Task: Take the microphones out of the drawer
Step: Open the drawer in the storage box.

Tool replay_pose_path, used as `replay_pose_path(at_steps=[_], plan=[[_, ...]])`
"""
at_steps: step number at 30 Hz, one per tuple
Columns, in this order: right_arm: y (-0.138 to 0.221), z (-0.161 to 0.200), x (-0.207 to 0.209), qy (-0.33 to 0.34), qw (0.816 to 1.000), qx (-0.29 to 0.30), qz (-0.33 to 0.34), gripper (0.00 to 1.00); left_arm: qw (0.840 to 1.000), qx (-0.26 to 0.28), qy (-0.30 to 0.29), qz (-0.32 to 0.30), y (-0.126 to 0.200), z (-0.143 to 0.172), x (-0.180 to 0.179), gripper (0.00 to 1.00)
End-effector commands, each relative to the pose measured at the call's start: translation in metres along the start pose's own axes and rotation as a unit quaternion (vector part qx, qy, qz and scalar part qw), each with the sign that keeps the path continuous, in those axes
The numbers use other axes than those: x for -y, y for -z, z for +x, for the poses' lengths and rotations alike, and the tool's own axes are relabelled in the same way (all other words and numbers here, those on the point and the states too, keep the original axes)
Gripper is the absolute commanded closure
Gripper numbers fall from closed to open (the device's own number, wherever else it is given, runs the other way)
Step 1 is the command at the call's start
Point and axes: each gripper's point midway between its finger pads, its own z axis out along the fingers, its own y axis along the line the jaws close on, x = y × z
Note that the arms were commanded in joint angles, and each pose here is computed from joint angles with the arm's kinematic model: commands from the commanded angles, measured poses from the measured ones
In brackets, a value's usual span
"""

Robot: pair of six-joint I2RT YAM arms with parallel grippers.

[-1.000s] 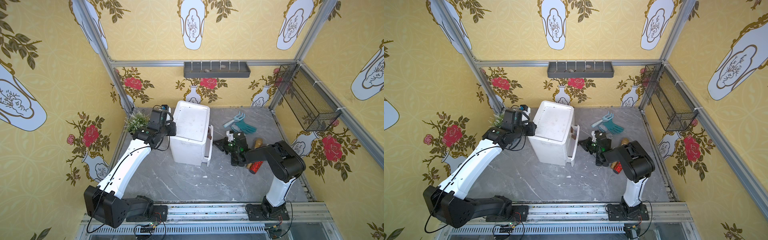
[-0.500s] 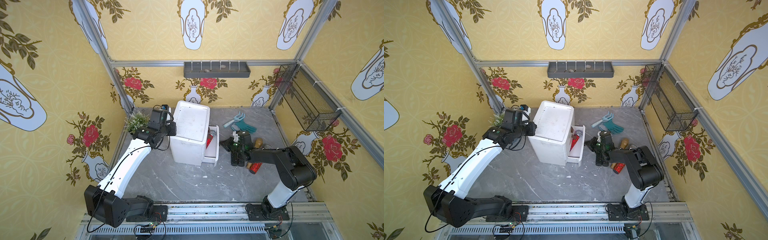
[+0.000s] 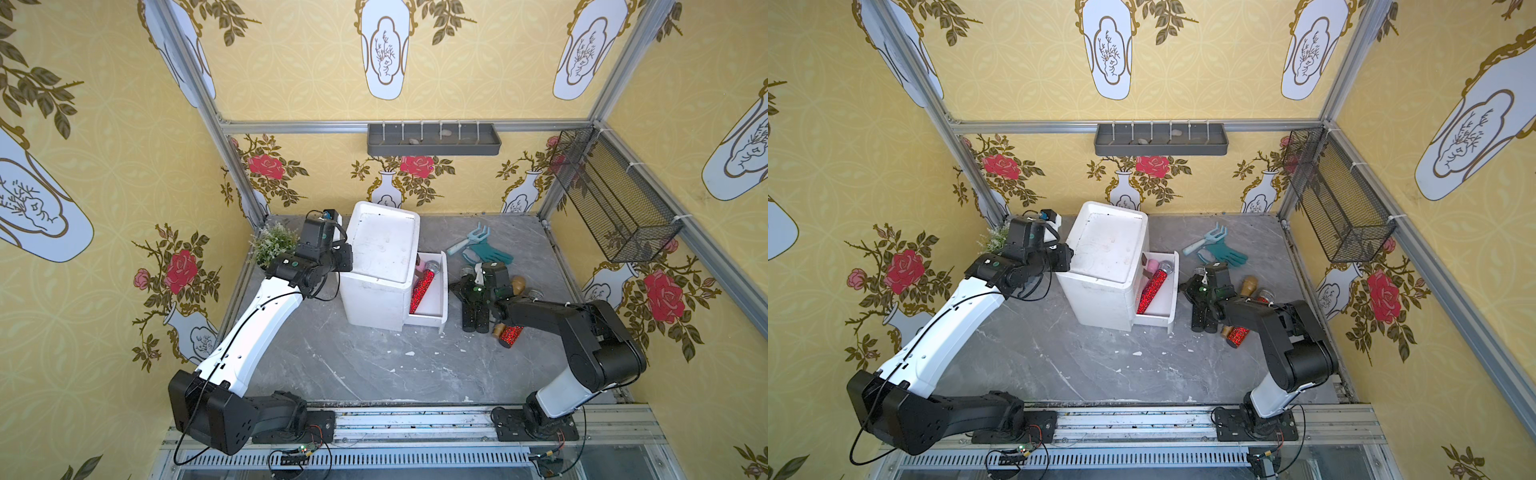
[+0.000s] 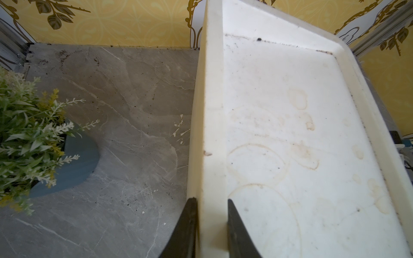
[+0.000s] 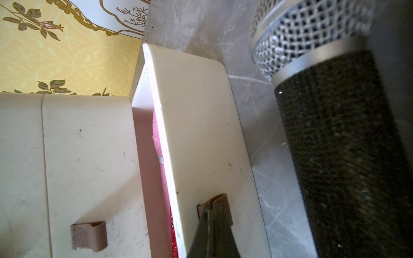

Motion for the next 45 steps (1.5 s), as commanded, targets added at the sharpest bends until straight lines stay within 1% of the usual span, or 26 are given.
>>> replay_pose_path(at_steps=[1,10,19,20,21,26,28,29,33,40,45], plan=[[0.008,0.0,0.047,-0.016,0.994,0.016,0.103,1.0,0.998,-0.06,0.006,0.027,-0.006,0.03,0.008,1.0],[0.019,-0.006,0.053,-0.017,0.992,0.029,0.121,1.0,0.998,-0.059,0.008,0.027,-0.006,0.031,0.008,1.0],[0.018,-0.007,0.056,-0.024,0.991,0.027,0.132,1.0,0.998,-0.058,0.008,0.028,-0.006,0.03,0.009,1.0],[0.017,-0.006,0.055,-0.024,0.991,0.023,0.131,0.96,0.998,-0.059,0.009,0.028,-0.006,0.031,0.008,1.0],[0.017,-0.006,0.054,-0.024,0.991,0.022,0.131,0.91,0.998,-0.058,0.009,0.028,-0.006,0.03,0.008,1.0],[0.021,-0.011,0.045,-0.015,0.99,0.029,0.139,0.55,0.998,-0.057,0.009,0.029,-0.006,0.029,0.009,1.0],[0.027,-0.016,0.039,-0.01,0.989,0.036,0.144,0.46,0.998,-0.056,0.008,0.028,-0.006,0.029,0.009,1.0],[0.03,-0.018,0.036,-0.007,0.989,0.039,0.145,0.44,0.998,-0.056,0.009,0.028,-0.006,0.029,0.008,1.0],[0.039,-0.024,0.018,0.009,0.989,0.049,0.138,0.41,0.998,-0.054,0.008,0.031,-0.006,0.03,0.009,1.0],[0.046,-0.031,-0.016,0.034,0.991,0.052,0.116,0.43,0.998,-0.05,0.007,0.033,-0.004,0.028,0.01,1.0],[0.047,-0.029,-0.038,0.056,0.99,0.051,0.116,0.44,0.998,-0.049,0.005,0.033,-0.004,0.029,0.009,1.0]])
